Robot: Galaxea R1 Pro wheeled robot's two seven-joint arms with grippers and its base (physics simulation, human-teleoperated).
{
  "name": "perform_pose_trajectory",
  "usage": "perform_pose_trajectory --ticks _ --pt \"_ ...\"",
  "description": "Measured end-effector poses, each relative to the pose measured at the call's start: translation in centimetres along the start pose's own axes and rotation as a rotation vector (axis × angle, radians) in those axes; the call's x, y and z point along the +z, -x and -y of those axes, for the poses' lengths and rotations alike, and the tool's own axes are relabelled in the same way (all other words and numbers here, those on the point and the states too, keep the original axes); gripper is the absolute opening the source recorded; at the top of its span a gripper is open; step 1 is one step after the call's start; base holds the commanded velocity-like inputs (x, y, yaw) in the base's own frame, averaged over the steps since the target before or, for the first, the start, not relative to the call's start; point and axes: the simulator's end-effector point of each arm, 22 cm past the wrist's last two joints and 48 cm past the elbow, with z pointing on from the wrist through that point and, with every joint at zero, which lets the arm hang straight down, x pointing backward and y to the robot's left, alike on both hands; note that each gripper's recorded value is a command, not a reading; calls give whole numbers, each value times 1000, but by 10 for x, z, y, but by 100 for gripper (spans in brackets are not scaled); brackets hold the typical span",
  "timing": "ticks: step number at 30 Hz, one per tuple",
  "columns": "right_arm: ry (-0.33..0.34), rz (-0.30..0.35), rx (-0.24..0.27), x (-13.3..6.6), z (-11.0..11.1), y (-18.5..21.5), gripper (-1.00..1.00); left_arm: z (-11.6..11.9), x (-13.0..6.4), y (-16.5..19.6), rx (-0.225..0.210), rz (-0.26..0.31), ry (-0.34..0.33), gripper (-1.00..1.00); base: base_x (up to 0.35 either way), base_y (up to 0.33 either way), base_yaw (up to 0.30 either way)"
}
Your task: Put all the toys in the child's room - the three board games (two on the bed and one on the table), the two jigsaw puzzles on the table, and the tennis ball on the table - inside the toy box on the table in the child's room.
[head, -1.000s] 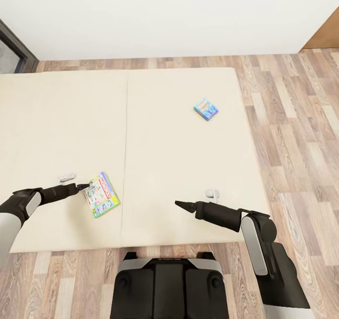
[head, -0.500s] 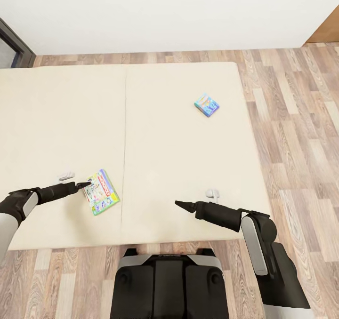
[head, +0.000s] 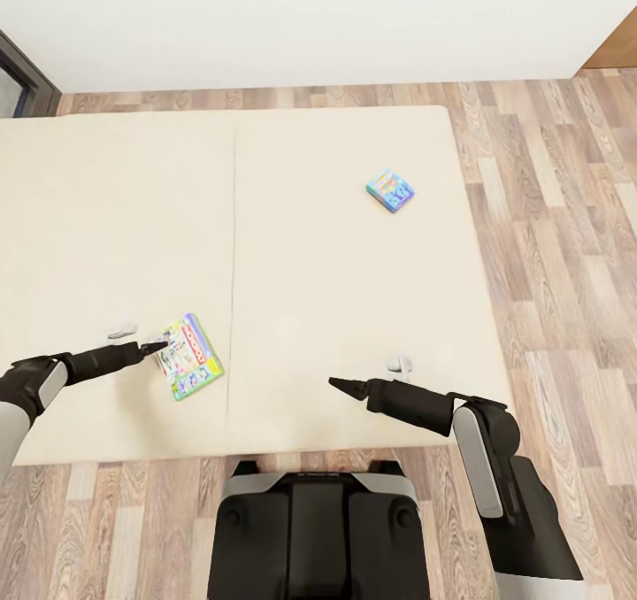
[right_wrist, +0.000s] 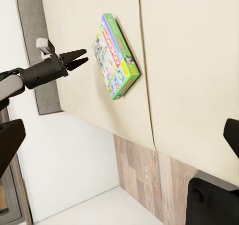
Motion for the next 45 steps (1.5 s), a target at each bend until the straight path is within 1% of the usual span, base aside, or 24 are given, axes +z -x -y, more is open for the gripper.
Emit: perform_pose_trajectory --ticks 21,30,45 --pt "-9 -17 29 6 15 -10 100 -7 13 -14 -27 -15 2 100 0 0 0" --pt "-9 -21 35 7 18 -12 100 -8 17 -18 -29 -22 3 100 0 0 0" --pt "-15 -21 40 7 21 -13 100 -7 17 -18 -27 -20 2 100 0 0 0"
